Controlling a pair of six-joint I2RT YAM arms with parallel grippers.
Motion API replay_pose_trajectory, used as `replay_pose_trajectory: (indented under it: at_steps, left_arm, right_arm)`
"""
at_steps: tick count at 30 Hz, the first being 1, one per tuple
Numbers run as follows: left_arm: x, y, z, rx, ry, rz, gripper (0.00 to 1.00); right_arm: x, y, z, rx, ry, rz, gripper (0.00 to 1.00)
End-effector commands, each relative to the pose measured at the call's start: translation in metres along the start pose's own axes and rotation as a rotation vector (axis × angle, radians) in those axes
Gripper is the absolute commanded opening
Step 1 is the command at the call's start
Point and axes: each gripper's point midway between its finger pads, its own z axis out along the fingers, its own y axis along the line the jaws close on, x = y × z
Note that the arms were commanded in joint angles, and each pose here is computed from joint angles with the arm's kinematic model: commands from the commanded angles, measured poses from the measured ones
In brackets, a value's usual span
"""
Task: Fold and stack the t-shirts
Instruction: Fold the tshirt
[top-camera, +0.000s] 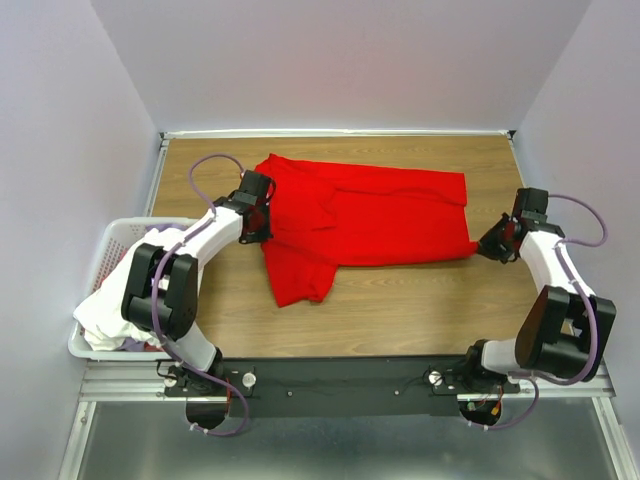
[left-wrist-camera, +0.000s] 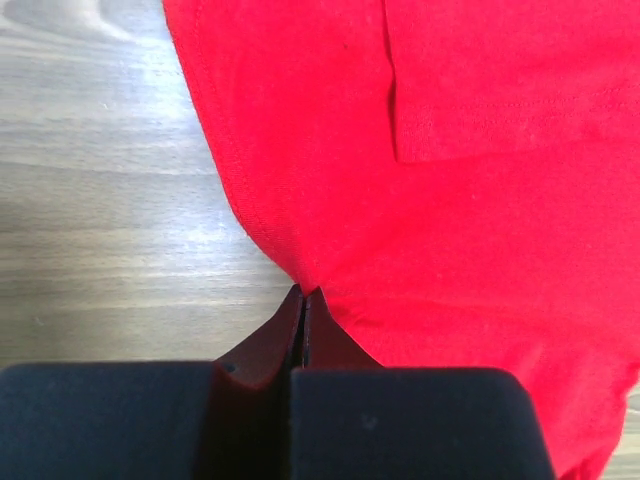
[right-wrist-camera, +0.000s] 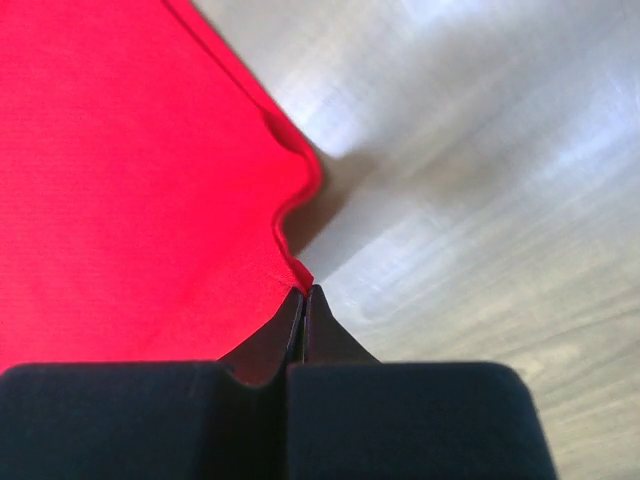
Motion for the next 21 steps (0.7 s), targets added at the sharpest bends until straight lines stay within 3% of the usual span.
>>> replay_pose_trajectory:
  at_steps: [1,21]
  left_arm:
    - [-0.017,0.001,-0.008,0.037,-0.015,0.004,0.0]
    - [-0.07,0.002,0.021,0.041,0.003,-0.005,0.0]
  right_arm:
    - [-0.015,0.017,0.002,-0.043,0.014,-0.002,0.01]
    - [-0.066,0.072,0.041,-0.167,0.089,-0.066,0.01]
